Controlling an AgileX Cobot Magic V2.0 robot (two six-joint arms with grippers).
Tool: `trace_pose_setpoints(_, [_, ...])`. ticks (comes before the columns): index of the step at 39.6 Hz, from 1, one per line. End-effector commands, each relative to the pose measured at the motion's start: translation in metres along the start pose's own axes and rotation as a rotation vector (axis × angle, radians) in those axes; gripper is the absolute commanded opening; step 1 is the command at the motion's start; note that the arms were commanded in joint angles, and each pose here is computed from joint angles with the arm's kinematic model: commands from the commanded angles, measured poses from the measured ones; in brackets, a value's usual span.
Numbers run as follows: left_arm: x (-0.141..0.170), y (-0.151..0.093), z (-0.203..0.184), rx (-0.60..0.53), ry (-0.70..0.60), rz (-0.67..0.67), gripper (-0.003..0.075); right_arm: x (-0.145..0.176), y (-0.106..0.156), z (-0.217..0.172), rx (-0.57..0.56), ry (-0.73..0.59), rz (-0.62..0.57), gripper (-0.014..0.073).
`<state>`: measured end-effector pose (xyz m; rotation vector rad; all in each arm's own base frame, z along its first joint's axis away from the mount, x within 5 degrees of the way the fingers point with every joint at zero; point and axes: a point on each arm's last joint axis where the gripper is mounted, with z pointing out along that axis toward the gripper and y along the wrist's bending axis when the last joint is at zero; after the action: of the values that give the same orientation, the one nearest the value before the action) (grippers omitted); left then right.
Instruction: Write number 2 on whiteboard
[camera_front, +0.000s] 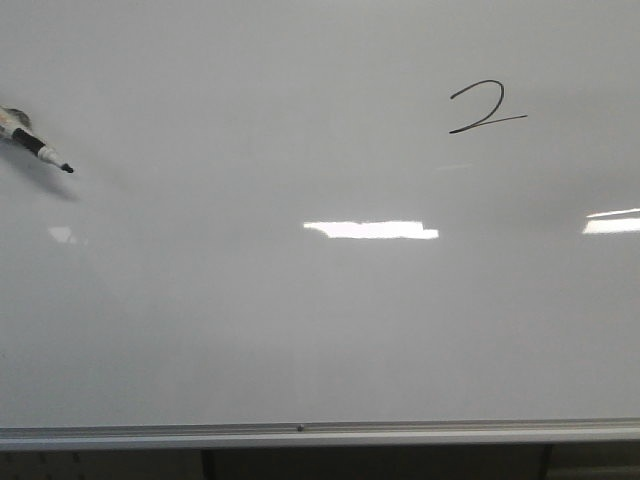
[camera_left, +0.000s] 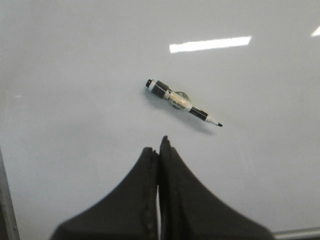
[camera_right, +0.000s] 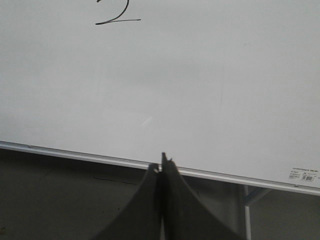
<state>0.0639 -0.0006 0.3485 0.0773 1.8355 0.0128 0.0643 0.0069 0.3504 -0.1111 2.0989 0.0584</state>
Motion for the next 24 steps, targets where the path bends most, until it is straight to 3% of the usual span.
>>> trace_pose_setpoints(1, [0.003,0.000,-0.004,-0.017,-0.197,-0.019,-0.0019,-0.013,-0.001,-0.004,0.015,-0.089,-0.007,-0.0069])
trace_pose_setpoints(14, [0.095,-0.002,0.014,-0.077,-0.398,-0.151,-0.0019,-0.013,-0.001,-0.004,0.015,-0.089,-0.007,-0.0069])
trace_pose_setpoints(24, [0.129,-0.004,0.024,-0.082,-0.460,-0.110,-0.0019,-0.013,-0.001,-0.004,0.015,-0.089,-0.007,-0.0069])
